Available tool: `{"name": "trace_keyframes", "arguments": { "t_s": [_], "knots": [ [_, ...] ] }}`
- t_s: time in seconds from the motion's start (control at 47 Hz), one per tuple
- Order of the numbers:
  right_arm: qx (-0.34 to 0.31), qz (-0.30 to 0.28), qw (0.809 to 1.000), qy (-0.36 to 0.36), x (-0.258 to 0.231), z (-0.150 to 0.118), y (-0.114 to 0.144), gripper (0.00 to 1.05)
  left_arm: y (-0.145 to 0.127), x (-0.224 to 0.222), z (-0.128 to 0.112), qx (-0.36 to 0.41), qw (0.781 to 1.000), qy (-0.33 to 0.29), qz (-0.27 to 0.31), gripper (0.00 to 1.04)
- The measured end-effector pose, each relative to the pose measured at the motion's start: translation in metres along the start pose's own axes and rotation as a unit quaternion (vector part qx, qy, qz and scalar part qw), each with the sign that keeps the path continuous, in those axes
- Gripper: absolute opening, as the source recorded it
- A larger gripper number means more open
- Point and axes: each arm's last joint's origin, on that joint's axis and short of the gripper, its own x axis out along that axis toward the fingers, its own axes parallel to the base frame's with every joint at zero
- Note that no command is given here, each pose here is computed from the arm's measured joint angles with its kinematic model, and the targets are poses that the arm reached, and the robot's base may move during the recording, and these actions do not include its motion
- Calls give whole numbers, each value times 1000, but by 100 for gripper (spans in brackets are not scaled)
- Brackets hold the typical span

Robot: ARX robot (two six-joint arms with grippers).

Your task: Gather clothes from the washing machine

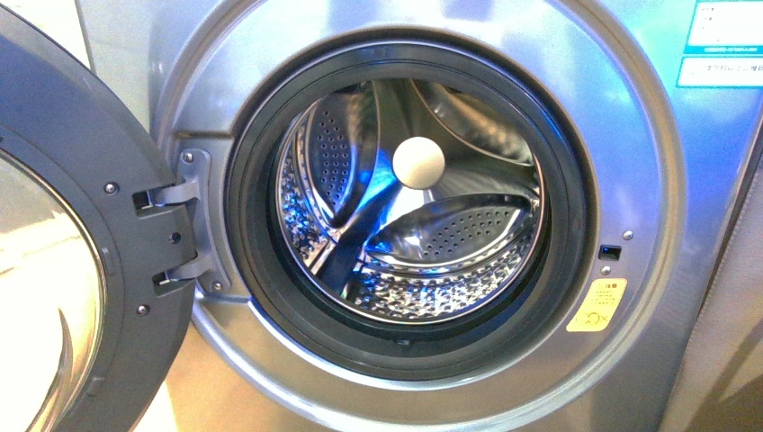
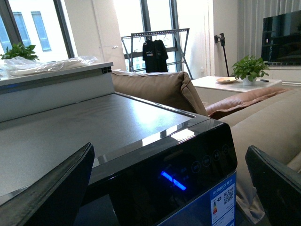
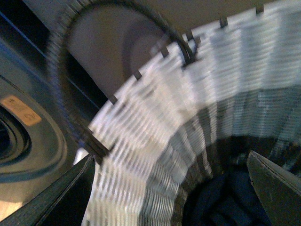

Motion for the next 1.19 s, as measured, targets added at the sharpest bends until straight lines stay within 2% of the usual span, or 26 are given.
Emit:
{"name": "trace_keyframes", "arguments": {
  "t_s": [0.149, 0.277, 0.405, 0.703, 0.745, 0.767, 0.831, 0.873, 1.129, 1.193],
  "knots": [
    [-73, 36, 990, -113, -15, 56, 40, 97, 0, 0, 0, 0, 1000, 0, 0, 98],
    [-138, 76, 959, -234, -41, 114, 94, 97, 0, 0, 0, 0, 1000, 0, 0, 98],
    [-156, 115, 938, -287, -54, 127, 125, 97, 0, 0, 0, 0, 1000, 0, 0, 98],
    [-145, 116, 940, -285, -52, 126, 126, 97, 0, 0, 0, 0, 1000, 0, 0, 98],
    [-144, 98, 946, -273, -52, 126, 128, 94, 0, 0, 0, 0, 1000, 0, 0, 98],
    [-135, 70, 956, -250, -52, 123, 130, 88, 0, 0, 0, 0, 1000, 0, 0, 98],
    [-137, 31, 969, -202, -54, 106, 133, 78, 0, -1, 1, 0, 1000, -1, 0, 98],
    [-143, 23, 972, -186, -55, 95, 134, 73, 0, -1, 1, 0, 1000, -1, 0, 98],
    [-170, 19, 971, -167, -57, 27, 142, 30, 0, -1, 1, -1, 1000, -1, 1, 98],
    [-171, 18, 971, -166, -59, 15, 143, 19, 2, -4, 3, -22, 998, 40, 39, 98]
  ]
}}
